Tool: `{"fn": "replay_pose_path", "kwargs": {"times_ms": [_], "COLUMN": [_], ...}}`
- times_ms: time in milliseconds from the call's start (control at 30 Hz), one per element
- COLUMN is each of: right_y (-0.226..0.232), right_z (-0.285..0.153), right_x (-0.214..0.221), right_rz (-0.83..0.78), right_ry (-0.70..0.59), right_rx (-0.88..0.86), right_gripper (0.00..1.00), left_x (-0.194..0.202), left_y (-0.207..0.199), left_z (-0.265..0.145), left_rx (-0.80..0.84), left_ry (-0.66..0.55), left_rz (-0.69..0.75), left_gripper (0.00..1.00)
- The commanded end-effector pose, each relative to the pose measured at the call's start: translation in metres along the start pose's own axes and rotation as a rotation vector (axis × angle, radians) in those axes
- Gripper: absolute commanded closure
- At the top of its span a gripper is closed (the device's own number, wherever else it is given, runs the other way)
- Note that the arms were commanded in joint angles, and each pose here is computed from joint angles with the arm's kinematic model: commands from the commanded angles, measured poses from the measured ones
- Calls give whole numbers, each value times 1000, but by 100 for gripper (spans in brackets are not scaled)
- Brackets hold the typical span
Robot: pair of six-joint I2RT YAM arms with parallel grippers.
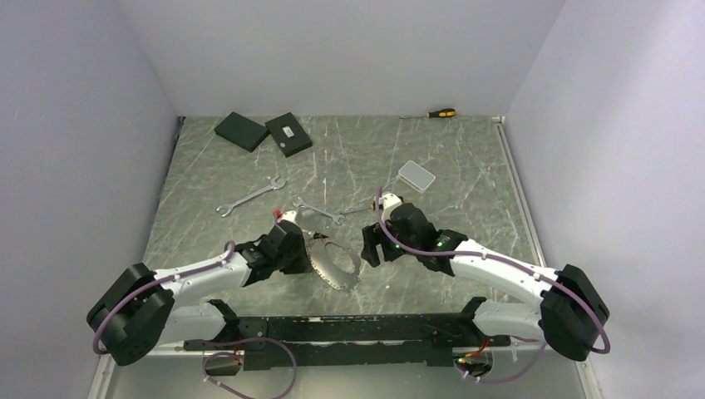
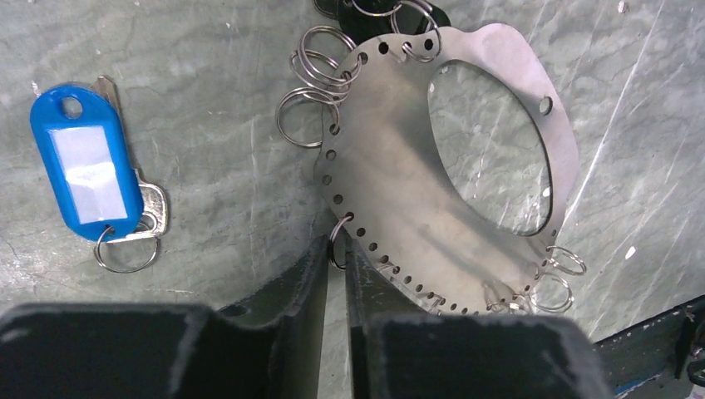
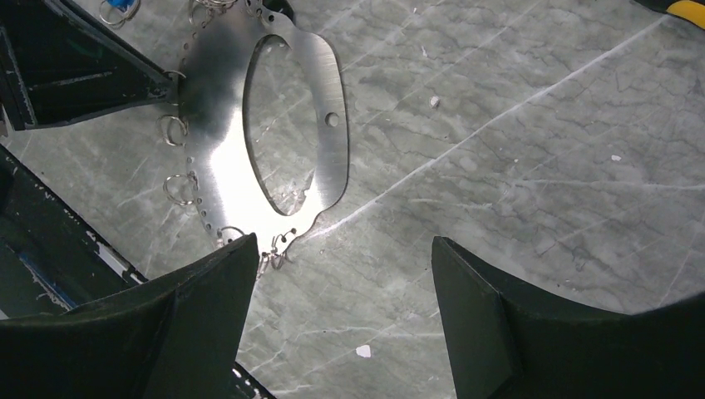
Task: Put the keys on the keyring
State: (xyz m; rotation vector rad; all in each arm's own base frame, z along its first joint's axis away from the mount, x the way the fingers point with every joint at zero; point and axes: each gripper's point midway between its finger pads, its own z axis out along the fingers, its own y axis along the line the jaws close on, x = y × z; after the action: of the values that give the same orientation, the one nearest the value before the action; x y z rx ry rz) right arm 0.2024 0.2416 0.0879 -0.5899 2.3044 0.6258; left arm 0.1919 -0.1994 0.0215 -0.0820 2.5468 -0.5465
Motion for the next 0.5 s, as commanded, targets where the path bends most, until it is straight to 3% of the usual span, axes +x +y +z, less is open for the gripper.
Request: {"fn": "replay_pose_path", "kwargs": {"times_ms": [0,133,467], "right_y": [5,5,9], "right_z": [-2,-2,-6], "right_x": [-20,-20,-28], "right_rz": [-12,-12,-45], "right_ry": [-46,-47,-91], "right_rx": [-7,-10,-34], "right_gripper": [20,20,20], "left_x": [-3,-9,-37], "left_y": [-10,-13,-27], "left_z": [-5,-10,-35], "left_rx": [54,68,91], "left_ry": [-16,-33,-90], "left_rz": [-4,30,216], "left_gripper": [86,100,100]}}
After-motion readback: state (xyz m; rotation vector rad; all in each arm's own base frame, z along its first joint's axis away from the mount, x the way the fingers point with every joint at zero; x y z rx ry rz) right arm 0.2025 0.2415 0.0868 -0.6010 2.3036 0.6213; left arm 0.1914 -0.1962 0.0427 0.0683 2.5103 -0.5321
